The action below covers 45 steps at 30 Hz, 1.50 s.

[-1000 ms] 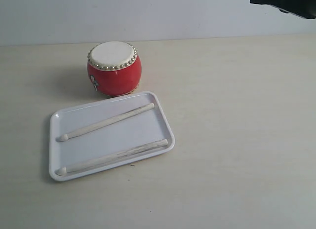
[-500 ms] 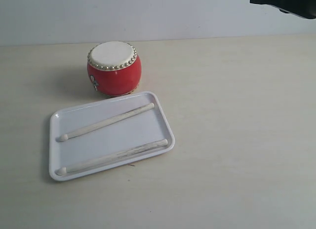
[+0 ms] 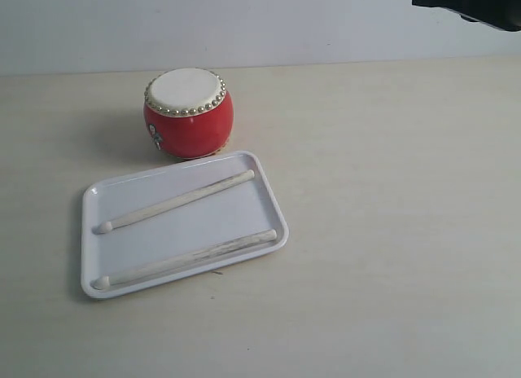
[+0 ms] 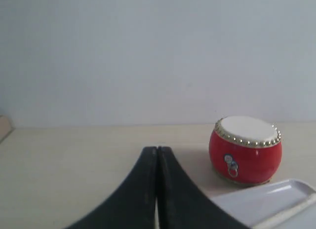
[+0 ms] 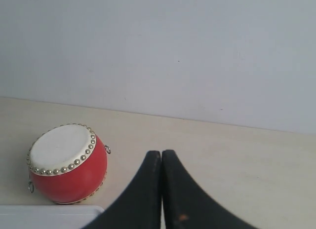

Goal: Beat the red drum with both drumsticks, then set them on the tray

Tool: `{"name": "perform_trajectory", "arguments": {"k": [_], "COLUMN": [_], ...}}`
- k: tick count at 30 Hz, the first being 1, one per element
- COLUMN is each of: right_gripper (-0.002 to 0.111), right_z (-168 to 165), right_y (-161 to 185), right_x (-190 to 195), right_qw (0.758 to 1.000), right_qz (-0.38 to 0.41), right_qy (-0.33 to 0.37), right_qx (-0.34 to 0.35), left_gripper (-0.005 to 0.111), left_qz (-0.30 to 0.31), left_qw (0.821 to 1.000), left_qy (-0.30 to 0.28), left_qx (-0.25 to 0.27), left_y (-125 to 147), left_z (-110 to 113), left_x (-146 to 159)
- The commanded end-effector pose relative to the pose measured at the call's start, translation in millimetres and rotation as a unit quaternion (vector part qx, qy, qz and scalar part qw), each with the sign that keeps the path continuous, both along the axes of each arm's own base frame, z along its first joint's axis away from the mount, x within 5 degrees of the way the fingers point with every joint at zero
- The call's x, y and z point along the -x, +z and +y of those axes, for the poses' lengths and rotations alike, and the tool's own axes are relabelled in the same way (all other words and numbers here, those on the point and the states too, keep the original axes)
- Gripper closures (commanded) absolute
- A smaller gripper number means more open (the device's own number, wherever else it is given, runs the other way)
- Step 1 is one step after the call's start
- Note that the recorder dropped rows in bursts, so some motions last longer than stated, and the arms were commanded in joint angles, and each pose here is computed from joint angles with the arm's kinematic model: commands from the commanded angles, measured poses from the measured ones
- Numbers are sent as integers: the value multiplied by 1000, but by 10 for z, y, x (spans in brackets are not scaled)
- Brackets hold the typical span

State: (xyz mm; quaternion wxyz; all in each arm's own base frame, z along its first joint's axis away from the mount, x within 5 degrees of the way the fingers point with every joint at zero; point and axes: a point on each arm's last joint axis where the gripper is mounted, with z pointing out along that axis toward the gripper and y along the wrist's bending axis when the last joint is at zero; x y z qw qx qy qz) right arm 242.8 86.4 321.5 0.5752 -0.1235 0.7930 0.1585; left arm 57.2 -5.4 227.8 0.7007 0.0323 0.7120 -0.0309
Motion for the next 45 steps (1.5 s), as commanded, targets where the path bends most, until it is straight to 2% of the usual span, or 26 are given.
{"name": "perform_trajectory", "arguments": {"k": [1, 6, 12, 18, 23, 45], "right_gripper": [108, 108, 108, 108, 108, 108], "right_z": [-10, -10, -10, -10, -10, -10], "right_y": [-17, -17, -17, -17, -17, -17], "right_x": [4, 4, 4, 4, 4, 4], "right_qw": [1000, 1000, 1000, 1000, 1000, 1000], "right_qz": [4, 4, 4, 4, 4, 4], "right_qy": [0, 0, 0, 0, 0, 0], "right_qx": [-2, -2, -2, -2, -2, -2], "left_gripper": [107, 107, 107, 107, 107, 107], "left_qz": [27, 43, 33, 69, 127, 124], "left_qw": [1000, 999, 999, 997, 992, 992], "left_qy": [9, 10, 11, 13, 17, 17], "left_qx": [-3, -7, -6, -8, -12, -12], "left_y": [-216, -306, -301, -366, -469, -465], "left_z": [14, 16, 20, 25, 33, 33], "left_x": [-17, -18, 11, 19, 40, 39]}}
